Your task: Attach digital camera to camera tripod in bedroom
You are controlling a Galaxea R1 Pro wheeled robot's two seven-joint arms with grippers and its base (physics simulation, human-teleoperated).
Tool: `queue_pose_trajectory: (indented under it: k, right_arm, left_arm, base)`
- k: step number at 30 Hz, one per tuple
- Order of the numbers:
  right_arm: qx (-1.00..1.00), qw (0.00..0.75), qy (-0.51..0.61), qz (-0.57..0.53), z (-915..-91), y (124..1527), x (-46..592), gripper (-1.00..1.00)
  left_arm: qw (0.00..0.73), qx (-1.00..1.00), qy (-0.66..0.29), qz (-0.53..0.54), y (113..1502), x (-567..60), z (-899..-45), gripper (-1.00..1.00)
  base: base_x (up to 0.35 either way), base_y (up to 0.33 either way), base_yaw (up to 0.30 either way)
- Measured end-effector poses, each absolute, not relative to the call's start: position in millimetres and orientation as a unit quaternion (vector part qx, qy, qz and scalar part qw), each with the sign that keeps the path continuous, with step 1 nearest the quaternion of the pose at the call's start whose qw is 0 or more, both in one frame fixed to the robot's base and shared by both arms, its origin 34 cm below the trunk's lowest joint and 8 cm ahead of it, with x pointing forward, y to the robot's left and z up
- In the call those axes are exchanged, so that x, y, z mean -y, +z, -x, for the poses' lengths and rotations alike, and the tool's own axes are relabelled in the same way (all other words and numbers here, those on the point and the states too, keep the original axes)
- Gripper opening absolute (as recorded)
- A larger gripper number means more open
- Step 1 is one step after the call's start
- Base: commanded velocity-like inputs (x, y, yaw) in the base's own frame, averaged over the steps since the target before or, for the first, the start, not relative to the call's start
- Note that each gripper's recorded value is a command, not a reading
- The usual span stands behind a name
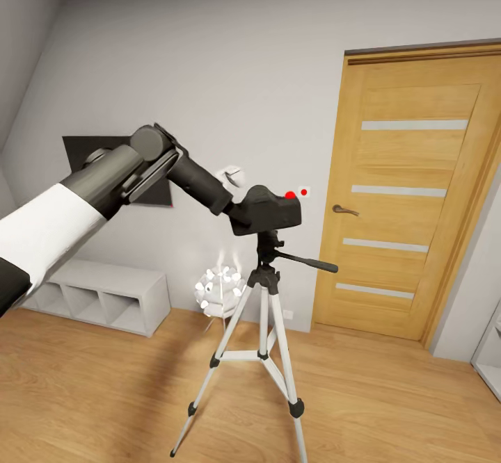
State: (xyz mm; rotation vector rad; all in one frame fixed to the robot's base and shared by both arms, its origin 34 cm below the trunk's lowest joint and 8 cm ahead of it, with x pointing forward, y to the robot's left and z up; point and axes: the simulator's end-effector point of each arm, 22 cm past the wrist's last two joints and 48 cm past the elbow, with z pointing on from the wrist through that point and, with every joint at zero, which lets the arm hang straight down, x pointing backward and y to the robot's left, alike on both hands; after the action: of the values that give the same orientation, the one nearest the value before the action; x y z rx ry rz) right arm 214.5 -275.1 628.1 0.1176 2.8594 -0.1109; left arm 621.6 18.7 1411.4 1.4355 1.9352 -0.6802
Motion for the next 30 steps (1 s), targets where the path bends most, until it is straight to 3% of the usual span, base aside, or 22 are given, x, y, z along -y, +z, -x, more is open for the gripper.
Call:
queue_pose_trajectory:
  k: [26, 30]
  right_arm:
    - [-0.989, 0.139, -0.038, -0.041, -214.6, 628.1, 275.2, 1.0]
    - [-0.989, 0.139, -0.038, -0.041, -214.6, 628.3, 275.2, 1.0]
  left_arm:
    - [0.317, -0.721, -0.26, -0.558, 1417.0, -13.0, -611.9, -1.0]
    - [0.317, -0.721, -0.259, -0.559, 1416.8, -13.1, -611.6, -1.0]
  base:
    - [0.0, 0.0, 0.0]
    - [0.205, 0.0, 0.0]
